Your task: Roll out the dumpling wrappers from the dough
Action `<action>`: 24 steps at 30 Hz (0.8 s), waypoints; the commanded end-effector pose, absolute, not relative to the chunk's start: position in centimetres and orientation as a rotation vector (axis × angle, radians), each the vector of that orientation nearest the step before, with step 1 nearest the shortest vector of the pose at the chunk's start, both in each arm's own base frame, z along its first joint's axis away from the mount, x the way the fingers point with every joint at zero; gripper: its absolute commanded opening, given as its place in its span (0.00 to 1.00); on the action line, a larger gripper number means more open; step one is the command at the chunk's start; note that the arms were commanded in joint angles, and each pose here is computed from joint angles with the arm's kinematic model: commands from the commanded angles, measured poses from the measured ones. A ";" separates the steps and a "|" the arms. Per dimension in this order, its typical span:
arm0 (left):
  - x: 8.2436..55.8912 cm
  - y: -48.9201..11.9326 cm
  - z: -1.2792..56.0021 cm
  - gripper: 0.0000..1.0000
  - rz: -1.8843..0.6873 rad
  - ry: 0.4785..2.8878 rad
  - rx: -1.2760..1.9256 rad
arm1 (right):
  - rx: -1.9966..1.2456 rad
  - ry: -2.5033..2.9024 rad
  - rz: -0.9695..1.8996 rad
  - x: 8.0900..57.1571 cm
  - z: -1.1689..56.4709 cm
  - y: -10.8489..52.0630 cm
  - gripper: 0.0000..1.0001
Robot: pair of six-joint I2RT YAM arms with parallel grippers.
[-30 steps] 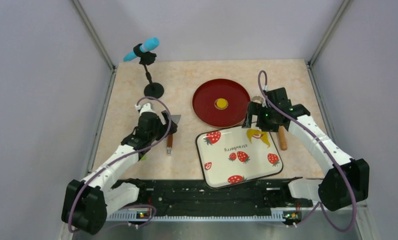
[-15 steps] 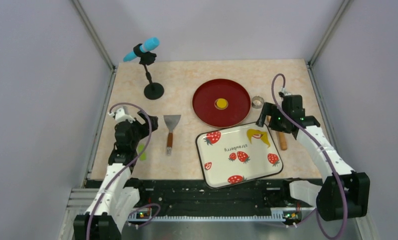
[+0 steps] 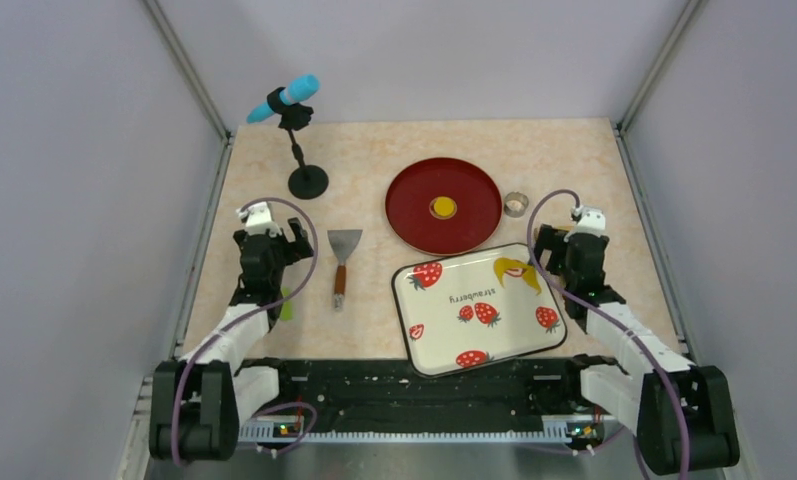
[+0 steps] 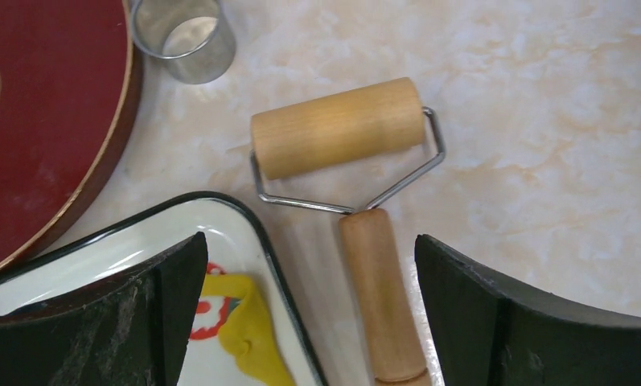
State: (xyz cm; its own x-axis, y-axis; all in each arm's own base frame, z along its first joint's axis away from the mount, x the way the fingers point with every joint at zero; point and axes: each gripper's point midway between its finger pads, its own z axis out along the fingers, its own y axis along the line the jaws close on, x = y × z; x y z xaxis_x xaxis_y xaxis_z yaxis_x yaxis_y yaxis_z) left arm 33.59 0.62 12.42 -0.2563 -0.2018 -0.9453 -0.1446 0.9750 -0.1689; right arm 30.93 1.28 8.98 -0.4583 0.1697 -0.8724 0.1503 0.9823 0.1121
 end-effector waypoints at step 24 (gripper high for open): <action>38.9 2.5 10.8 0.99 0.056 1.692 -0.097 | 0.115 1.623 -0.019 36.4 10.3 -1.8 0.99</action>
State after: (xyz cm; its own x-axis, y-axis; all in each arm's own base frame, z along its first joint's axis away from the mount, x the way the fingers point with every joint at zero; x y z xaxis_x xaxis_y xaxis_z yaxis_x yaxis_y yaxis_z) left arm 38.31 1.03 9.63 -0.2542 -0.0602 -0.9653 -0.0574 0.9972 -0.0471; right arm 35.30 -2.41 6.73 -0.1961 0.0823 -0.9771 0.1462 0.9878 0.0539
